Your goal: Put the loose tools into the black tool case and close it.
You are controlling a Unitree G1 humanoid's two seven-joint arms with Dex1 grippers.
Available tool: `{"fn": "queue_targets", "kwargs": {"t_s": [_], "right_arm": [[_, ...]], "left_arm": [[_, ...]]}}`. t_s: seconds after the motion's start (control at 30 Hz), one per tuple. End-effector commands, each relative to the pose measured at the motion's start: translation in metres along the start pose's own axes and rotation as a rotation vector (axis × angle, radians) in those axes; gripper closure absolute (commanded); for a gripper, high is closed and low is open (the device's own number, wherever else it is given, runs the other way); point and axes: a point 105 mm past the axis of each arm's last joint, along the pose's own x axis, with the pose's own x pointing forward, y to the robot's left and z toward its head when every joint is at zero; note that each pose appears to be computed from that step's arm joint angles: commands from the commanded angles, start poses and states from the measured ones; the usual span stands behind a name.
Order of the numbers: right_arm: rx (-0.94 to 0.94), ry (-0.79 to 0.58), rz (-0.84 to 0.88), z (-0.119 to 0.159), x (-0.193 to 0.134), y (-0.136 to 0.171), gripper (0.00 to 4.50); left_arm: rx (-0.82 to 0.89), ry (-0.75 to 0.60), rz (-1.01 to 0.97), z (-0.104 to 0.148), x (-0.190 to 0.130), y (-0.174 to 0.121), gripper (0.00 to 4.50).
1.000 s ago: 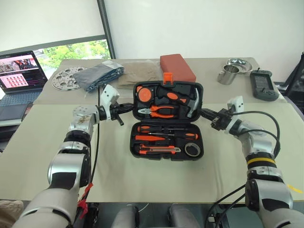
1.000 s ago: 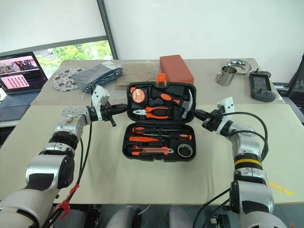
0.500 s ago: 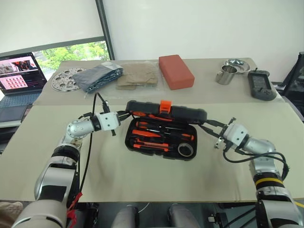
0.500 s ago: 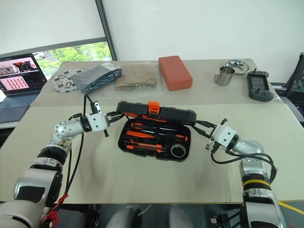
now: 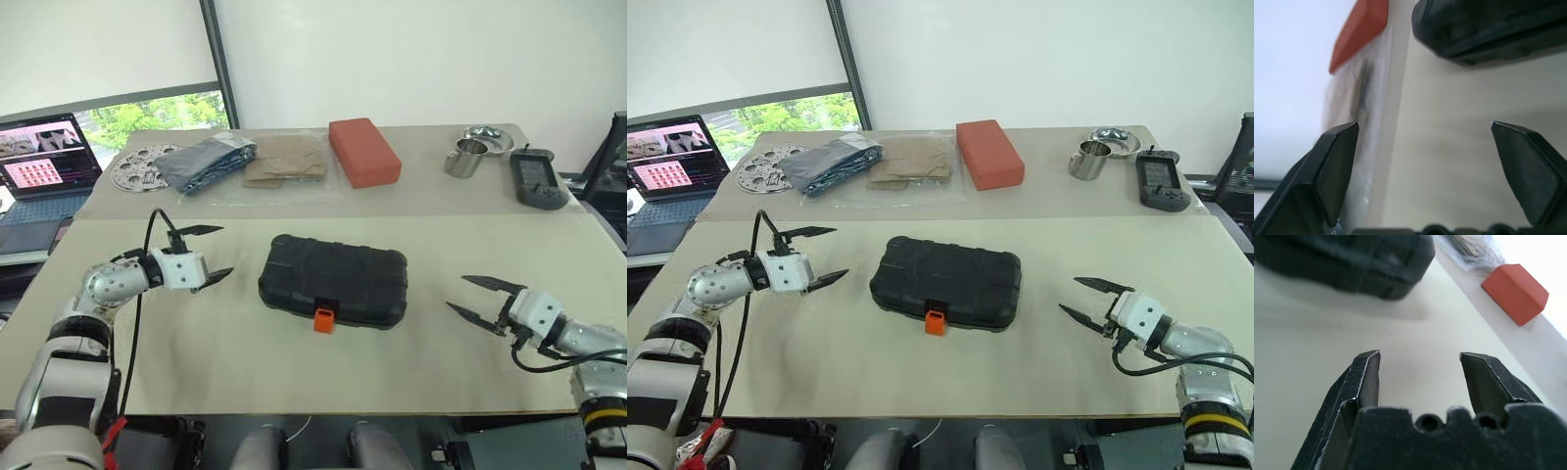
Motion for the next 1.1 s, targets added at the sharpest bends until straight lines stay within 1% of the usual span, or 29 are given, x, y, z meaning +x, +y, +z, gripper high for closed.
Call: {"fn": "queue_targets", "kwargs": {"t_s": [0.03,0.07,0.13,0.23,0.33,0.4,0.43,0.5,0.53,0.57,0.6,0.67,0.73,0.8,0.9,0.93,0.97,1.03,1.1], "right_arm": [[0.212,-0.088,0.022,0.031,0.005,0.003,1.47],[0.266,-0.090,0.045,0.037,0.006,0.009,1.47],[0.415,-0.092,0.171,0.056,0.006,0.037,1.47],[0.552,-0.070,0.322,0.076,0.008,0.073,1.47],[0.600,-0.025,0.395,0.081,0.011,0.095,2.24],[0.625,-0.015,0.388,0.083,0.019,0.101,2.90],[0.631,-0.016,0.386,0.084,0.023,0.103,3.31],[0.629,-0.011,0.386,0.083,0.032,0.109,3.97],[0.623,-0.014,0.376,0.081,0.041,0.111,4.30],[0.617,-0.015,0.359,0.079,0.050,0.112,4.41],[0.609,-0.016,0.346,0.078,0.057,0.112,4.41],[0.590,-0.011,0.326,0.074,0.066,0.108,4.41],[0.538,0.010,0.248,0.064,0.076,0.094,4.41],[0.505,0.007,0.130,0.055,0.085,0.072,4.41],[0.469,-0.003,-0.073,0.045,0.093,0.032,4.41],[0.438,0.008,-0.185,0.037,0.094,0.011,4.41],[0.417,0.016,-0.260,0.033,0.093,-0.002,4.41],[0.398,0.022,-0.349,0.027,0.094,-0.018,4.41],[0.385,0.016,-0.380,0.027,0.097,-0.025,4.41]], "left_arm": [[-0.233,-0.050,0.025,0.004,0.007,0.018,0.02],[-0.294,-0.070,0.027,0.006,0.010,0.022,0.02],[-0.492,-0.159,0.036,0.018,0.024,0.037,0.02],[-0.657,-0.285,-0.017,0.045,0.040,0.051,0.02],[-0.745,-0.380,-0.105,0.072,0.051,0.056,0.00],[-0.733,-0.409,-0.186,0.089,0.057,0.052,0.00],[-0.725,-0.419,-0.215,0.095,0.060,0.049,0.00],[-0.720,-0.428,-0.268,0.104,0.066,0.043,0.00],[-0.687,-0.417,-0.313,0.108,0.073,0.035,0.00],[-0.654,-0.400,-0.360,0.111,0.078,0.025,0.00],[-0.621,-0.384,-0.401,0.112,0.082,0.016,0.00],[-0.592,-0.366,-0.447,0.112,0.086,0.006,0.00],[-0.588,-0.344,-0.478,0.109,0.089,-0.001,0.00],[-0.582,-0.310,-0.512,0.103,0.090,-0.010,0.00],[-0.578,-0.272,-0.526,0.095,0.091,-0.015,0.00],[-0.584,-0.267,-0.523,0.093,0.092,-0.014,0.00],[-0.588,-0.265,-0.521,0.092,0.093,-0.014,0.00],[-0.593,-0.262,-0.522,0.092,0.094,-0.014,0.00],[-0.595,-0.260,-0.522,0.092,0.096,-0.015,0.00]]}}
